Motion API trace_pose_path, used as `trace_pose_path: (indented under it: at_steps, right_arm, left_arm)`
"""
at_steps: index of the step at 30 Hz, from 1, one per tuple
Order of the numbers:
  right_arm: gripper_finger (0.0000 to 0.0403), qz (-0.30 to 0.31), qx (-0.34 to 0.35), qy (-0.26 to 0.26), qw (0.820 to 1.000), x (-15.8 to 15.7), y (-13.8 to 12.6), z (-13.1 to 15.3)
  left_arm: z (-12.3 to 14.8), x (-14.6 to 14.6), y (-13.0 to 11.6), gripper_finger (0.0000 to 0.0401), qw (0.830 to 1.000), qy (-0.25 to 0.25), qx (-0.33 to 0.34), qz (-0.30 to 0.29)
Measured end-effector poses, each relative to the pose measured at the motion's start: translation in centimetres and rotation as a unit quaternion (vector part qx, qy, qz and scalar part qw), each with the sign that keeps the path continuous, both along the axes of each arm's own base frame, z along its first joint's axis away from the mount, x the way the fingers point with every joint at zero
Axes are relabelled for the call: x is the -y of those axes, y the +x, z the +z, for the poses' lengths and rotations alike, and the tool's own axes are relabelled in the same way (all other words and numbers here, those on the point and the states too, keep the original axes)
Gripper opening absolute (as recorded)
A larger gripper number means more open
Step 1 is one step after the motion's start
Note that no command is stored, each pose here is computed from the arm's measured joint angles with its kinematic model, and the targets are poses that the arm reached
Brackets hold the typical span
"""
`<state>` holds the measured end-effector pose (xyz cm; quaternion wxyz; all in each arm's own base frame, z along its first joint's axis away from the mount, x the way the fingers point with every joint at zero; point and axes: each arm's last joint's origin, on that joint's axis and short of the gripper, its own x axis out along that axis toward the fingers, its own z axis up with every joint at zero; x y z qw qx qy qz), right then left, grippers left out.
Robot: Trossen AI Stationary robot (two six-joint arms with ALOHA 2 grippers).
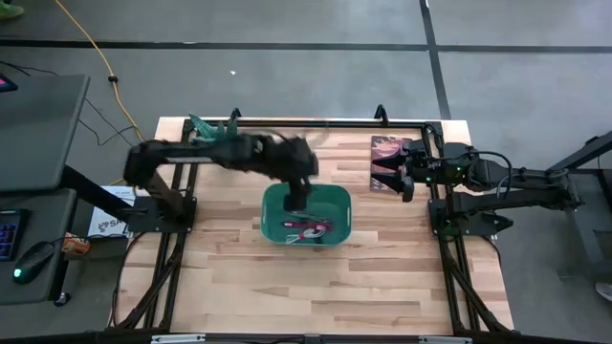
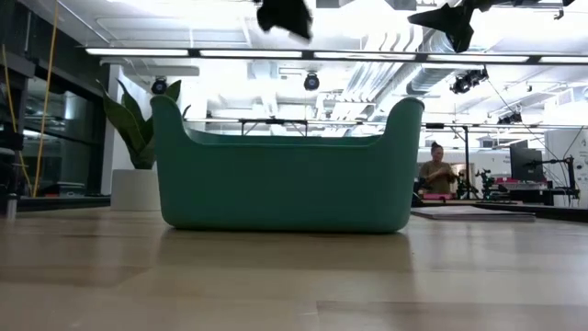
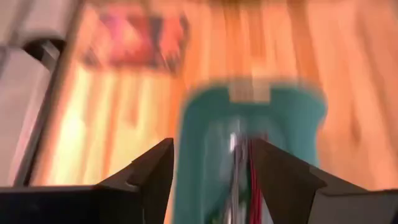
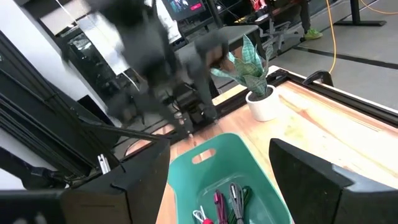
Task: Pick and place USB-C Cables
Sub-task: Return to Home Position
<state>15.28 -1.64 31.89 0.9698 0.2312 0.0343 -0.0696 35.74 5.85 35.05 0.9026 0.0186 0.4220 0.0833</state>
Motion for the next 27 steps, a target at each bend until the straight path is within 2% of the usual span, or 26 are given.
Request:
trace_pose_path:
  at_steps: [3,6,12,13,15,23,27]
  right_arm:
    - [0.0265,0.0,-0.002,0.0,1.0,0.0,0.0,0.0]
    - [0.0265,-0.001,-0.003,0.0,1.0,0.0,0.0,-0.1]
    - [0.0265,-0.001,-0.003,0.004,1.0,0.0,0.0,-0.1]
    - [0.0265,-0.001,-0.003,0.004,1.0,0.0,0.0,-0.1]
    - [0.0265,-0.001,-0.003,0.004,1.0,0.0,0.0,-0.1]
    - [0.0265,-0.001,-0.005,0.004,1.0,0.0,0.0,-0.1]
    - [0.0265,-0.002,-0.001,0.012,1.0,0.0,0.0,-0.1]
  left_arm:
    - [3.3,-0.8,-2.2,0.0187,0.996,-0.011,0.087,0.02]
    - [6.0,-0.8,-4.4,0.0157,0.984,-0.002,0.174,0.031]
    - [8.0,-0.1,-9.0,0.005,0.95,-0.005,0.309,0.047]
    - [8.0,0.2,-9.8,0.0028,0.943,-0.008,0.329,0.048]
    - [7.4,0.7,-10.9,0.0009,0.931,-0.021,0.361,0.048]
    - [3.1,3.9,-13.3,0.0003,0.866,-0.09,0.492,0.005]
    - [0.4,5.4,-13.5,0.0001,0.843,-0.135,0.521,-0.015]
